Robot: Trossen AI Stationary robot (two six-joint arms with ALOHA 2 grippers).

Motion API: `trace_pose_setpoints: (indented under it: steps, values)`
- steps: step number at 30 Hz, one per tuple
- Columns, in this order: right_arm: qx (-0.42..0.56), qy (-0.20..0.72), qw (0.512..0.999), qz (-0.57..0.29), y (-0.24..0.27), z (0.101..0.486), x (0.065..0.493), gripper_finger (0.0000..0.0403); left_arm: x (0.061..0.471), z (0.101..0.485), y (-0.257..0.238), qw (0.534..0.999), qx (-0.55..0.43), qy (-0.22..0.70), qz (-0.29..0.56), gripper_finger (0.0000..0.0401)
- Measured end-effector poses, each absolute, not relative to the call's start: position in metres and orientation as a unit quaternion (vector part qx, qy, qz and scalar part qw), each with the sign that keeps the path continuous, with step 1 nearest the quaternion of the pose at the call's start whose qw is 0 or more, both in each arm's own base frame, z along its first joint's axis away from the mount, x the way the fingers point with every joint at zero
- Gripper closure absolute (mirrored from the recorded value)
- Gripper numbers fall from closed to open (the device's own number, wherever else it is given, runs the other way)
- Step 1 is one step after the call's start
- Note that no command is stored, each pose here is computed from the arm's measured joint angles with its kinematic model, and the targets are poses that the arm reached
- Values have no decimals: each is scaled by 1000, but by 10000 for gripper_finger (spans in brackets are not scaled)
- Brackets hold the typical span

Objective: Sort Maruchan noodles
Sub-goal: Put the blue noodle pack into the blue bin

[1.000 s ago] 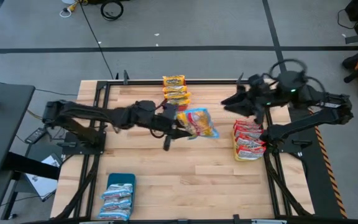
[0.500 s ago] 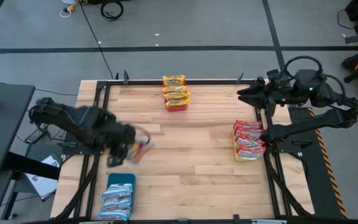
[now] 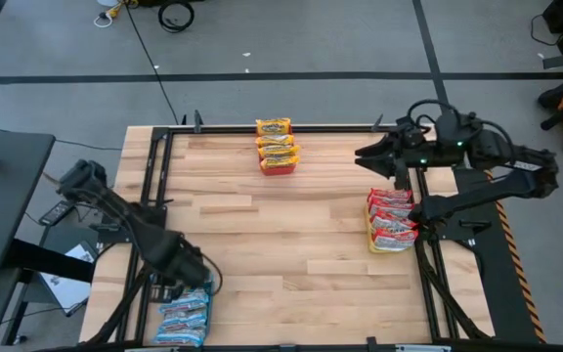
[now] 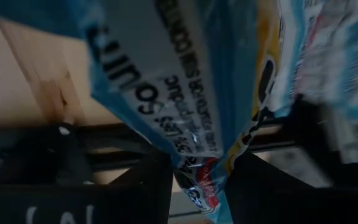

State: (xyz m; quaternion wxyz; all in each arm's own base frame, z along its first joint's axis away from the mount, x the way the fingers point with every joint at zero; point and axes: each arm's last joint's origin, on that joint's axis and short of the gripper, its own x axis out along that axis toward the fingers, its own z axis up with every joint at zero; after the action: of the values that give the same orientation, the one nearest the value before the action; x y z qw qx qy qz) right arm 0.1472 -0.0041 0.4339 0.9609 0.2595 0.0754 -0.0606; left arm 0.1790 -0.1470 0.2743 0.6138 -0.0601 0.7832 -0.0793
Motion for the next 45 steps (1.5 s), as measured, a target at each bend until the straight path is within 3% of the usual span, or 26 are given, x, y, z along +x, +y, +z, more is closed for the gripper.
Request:
trace_pose_setpoints:
  steps: [7, 13, 24, 29, 36, 41, 45]
  values:
    - [261, 93, 959, -65, -4, 429, 160, 231, 185, 237, -177, 565, 55, 815, -111, 285]
    - [283, 101, 951, -65, -4, 426, 166, 231, 193, 211, -190, 517, 82, 838, -152, 285]
    - [293, 103, 949, -61, -4, 426, 166, 231, 210, 187, -191, 502, 54, 851, -145, 286]
    - [293, 104, 948, -61, -4, 426, 166, 231, 203, 202, -177, 458, 34, 879, -130, 283]
    - [309, 104, 944, -59, -4, 426, 166, 231, 200, 213, -176, 481, 10, 869, -114, 201]
    - [310, 108, 943, -57, -3, 425, 166, 231, 200, 214, -175, 471, -8, 875, -117, 140]
    - [306, 110, 944, -57, -3, 425, 166, 231, 204, 222, -168, 487, -21, 867, -103, 118]
